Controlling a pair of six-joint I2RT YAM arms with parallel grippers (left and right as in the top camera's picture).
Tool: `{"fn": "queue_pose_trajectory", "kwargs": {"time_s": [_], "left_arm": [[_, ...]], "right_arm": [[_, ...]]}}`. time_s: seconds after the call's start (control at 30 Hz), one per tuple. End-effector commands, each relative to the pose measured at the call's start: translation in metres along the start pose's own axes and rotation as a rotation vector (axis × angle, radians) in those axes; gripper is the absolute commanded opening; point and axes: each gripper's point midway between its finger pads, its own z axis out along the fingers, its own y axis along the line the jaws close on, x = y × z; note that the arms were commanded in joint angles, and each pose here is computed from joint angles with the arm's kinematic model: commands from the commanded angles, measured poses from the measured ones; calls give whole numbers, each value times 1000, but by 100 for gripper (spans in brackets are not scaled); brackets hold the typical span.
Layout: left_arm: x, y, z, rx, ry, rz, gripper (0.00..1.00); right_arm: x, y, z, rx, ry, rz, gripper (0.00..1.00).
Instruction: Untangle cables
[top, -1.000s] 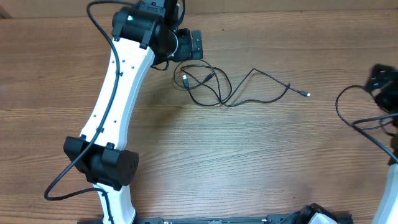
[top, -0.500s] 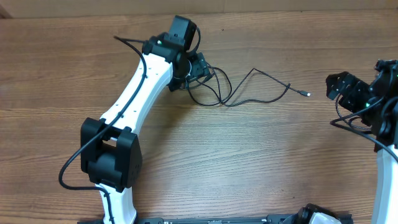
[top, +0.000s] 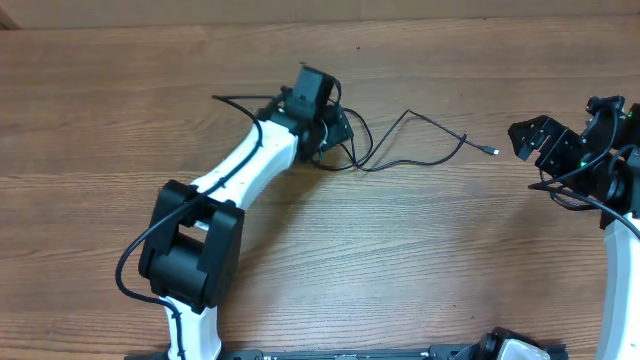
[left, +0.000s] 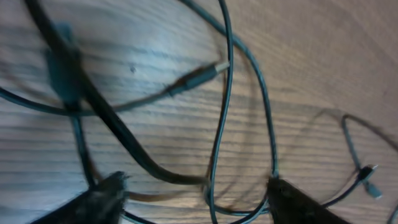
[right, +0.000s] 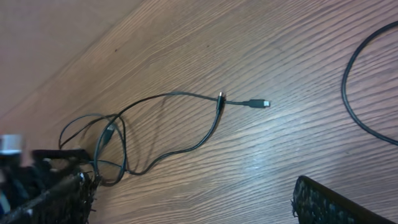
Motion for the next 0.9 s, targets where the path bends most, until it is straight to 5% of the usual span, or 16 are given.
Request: {"fn": "queue_pose_trajectory", "kwargs": {"time_s": [0.0, 0.07, 0.17, 0.43, 0.87], "left_arm": [[1, 7, 2, -34, -65, 6, 54], [-1, 10, 5, -44, -98, 12, 41], [-4, 14, 7, -60, -134, 14, 6], [-35, -22, -15, 13, -228, 153, 4], [-54, -70, -142, 13, -213, 237, 4]], "right_arm": [[-3, 8, -2, -29, -3, -8, 100], [-2, 8, -2, -28, 2, -6, 100], [1, 8, -2, -25, 13, -1, 100], [13, 9, -2, -33, 60, 19, 100], [17, 7, -1, -29, 80, 28, 100]]}}
